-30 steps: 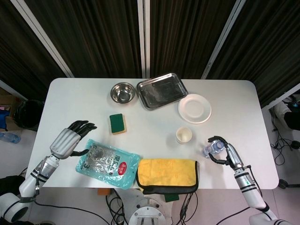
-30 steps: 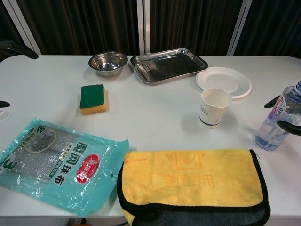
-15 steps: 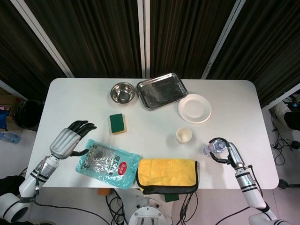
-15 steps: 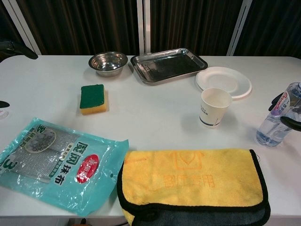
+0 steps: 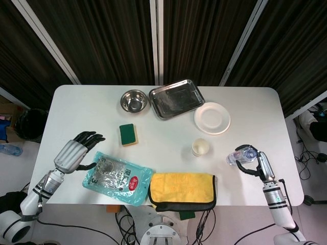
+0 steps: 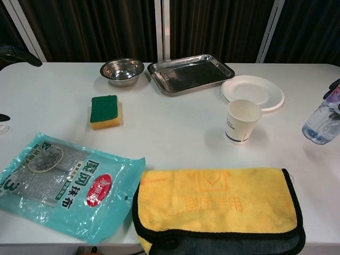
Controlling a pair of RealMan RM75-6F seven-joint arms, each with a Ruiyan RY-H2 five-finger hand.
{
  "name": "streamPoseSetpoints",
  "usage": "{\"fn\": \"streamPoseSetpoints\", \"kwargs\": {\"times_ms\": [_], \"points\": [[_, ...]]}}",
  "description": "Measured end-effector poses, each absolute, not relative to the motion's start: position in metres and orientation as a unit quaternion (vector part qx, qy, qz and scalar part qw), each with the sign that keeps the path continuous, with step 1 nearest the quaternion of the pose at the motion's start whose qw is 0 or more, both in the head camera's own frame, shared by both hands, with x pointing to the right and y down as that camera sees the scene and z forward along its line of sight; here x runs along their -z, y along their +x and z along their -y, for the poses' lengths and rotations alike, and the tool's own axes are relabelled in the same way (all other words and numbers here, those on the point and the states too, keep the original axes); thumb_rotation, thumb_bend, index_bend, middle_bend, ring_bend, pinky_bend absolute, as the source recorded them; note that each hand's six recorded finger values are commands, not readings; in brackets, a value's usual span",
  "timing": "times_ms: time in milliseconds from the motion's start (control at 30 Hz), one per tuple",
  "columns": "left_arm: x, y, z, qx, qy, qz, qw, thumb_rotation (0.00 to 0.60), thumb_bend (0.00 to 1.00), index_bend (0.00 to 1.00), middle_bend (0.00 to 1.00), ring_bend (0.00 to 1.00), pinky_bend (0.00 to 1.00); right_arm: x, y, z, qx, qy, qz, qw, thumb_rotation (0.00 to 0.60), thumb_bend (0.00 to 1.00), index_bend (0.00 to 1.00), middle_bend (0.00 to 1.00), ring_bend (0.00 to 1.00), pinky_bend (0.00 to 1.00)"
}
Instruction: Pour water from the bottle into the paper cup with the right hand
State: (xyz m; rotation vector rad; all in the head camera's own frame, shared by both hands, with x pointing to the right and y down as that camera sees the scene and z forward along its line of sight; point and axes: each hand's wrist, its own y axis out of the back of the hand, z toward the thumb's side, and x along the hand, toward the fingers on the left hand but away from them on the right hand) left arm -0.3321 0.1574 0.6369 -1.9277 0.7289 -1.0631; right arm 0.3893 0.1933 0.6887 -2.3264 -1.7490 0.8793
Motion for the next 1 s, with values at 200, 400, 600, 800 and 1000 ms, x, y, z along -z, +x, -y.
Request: {"fn": "streamPoseSetpoints", "kwargs": {"times_ms": [200,400,600,800,1000], "points": [[-0.637,-0.332,-0.158,0.42,-0.762,-0.288,0.4,0.596,0.13,0.19,0.17,0.12,0.17,-0.667,0.397,-0.178,-0.292,-0.752,0.582,0.105,0.6,0.49,0.68,0.51,0.38,0.43],[-0.637,-0.333,-0.159,0.42,-0.762,-0.29,0.398,0.595,0.13,0.19,0.17,0.12,0.17,-0.655,0.401,-0.151,-0.345,-0.742,0.546,0.18,0.6,0.5,0.7,0.52,0.38,0.43],[-0.638,-0.335,-0.158,0.423,-0.761,-0.291,0.397,0.597,0.13,0.19,0.17,0.12,0.17,-0.664,0.396,-0.123,-0.395,-0.74,0.502,0.213,0.6,0.51,0.71,0.53,0.39,0.44],[-0.637,-0.336,-0.157,0.424,-0.759,-0.293,0.397,0.594,0.13,0.19,0.17,0.12,0.17,-0.677,0.397,-0.107,-0.434,-0.732,0.453,0.266,0.6,0.53,0.71,0.53,0.39,0.44],[-0.636,-0.338,-0.157,0.427,-0.757,-0.293,0.398,0.594,0.13,0.19,0.17,0.12,0.17,-0.7,0.387,-0.103,-0.451,-0.735,0.412,0.295,0.6,0.54,0.72,0.54,0.39,0.44]]}}
